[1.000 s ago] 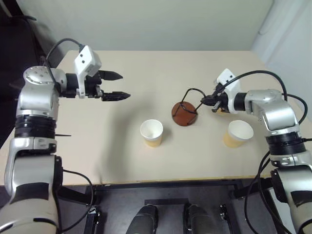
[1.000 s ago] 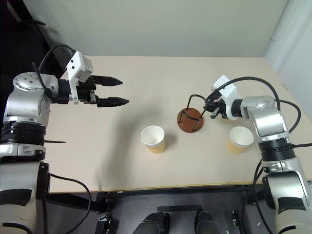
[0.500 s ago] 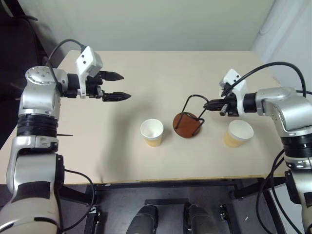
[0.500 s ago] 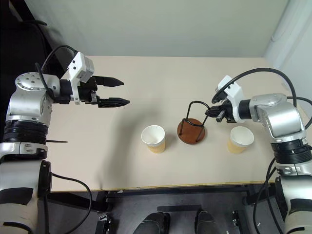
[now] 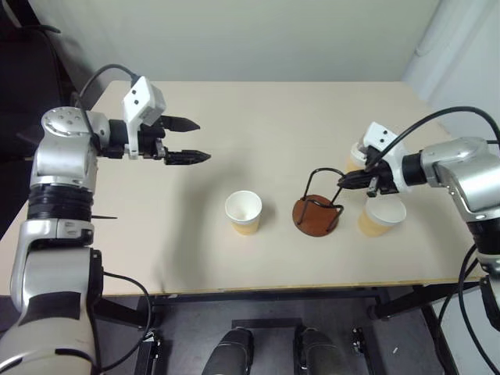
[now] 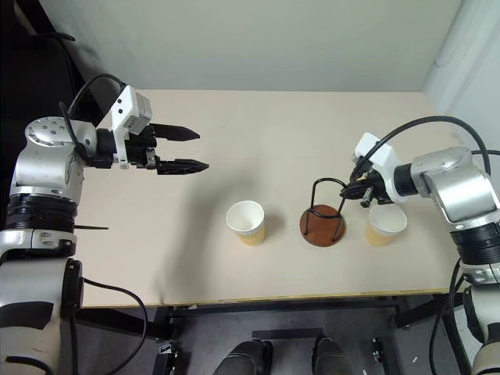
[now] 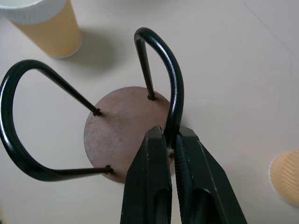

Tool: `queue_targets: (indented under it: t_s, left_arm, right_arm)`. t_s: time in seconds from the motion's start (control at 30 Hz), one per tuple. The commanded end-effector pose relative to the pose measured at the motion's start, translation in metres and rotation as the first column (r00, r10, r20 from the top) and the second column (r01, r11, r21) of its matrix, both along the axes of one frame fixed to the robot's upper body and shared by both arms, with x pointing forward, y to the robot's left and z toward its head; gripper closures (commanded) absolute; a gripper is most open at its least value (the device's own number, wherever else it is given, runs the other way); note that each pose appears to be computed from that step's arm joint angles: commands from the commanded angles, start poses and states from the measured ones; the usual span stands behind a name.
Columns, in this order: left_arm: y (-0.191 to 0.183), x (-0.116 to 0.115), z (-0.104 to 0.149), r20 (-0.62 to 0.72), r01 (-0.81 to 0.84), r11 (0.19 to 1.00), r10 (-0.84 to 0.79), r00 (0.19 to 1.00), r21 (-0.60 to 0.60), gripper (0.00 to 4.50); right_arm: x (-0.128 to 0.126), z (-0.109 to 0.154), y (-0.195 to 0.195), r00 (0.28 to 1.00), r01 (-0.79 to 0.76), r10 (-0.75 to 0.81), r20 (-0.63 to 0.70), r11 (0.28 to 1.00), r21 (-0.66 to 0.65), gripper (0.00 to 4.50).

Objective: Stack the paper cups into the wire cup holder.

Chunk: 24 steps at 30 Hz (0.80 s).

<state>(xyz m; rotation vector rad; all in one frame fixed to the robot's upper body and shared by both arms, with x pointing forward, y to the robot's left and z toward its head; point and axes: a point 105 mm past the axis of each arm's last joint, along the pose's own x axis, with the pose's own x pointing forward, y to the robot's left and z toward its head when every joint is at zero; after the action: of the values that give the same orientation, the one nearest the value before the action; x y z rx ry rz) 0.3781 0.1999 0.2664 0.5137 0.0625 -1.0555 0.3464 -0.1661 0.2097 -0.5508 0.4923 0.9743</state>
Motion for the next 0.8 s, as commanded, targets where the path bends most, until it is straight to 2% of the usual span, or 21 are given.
queue_targets:
  t_s: [0.03,0.3,0.8]
  left_arm:
    - [-0.001,-0.003,0.010,0.038,0.013,1.000,-0.013,0.999,0.001,0.33]
    - [-0.002,-0.004,0.010,0.035,0.017,1.000,-0.017,0.999,0.000,0.33]
    - [-0.001,-0.005,0.011,0.034,0.014,1.000,-0.014,0.999,0.004,0.33]
  right_arm:
    - [-0.005,0.010,0.007,0.998,-0.052,0.052,0.030,0.999,-0.005,4.48]
    - [0.001,0.013,0.021,0.995,-0.084,0.084,0.052,0.996,0.005,4.48]
    - [-0.003,0.008,0.037,0.982,-0.186,0.186,0.019,0.982,-0.026,4.48]
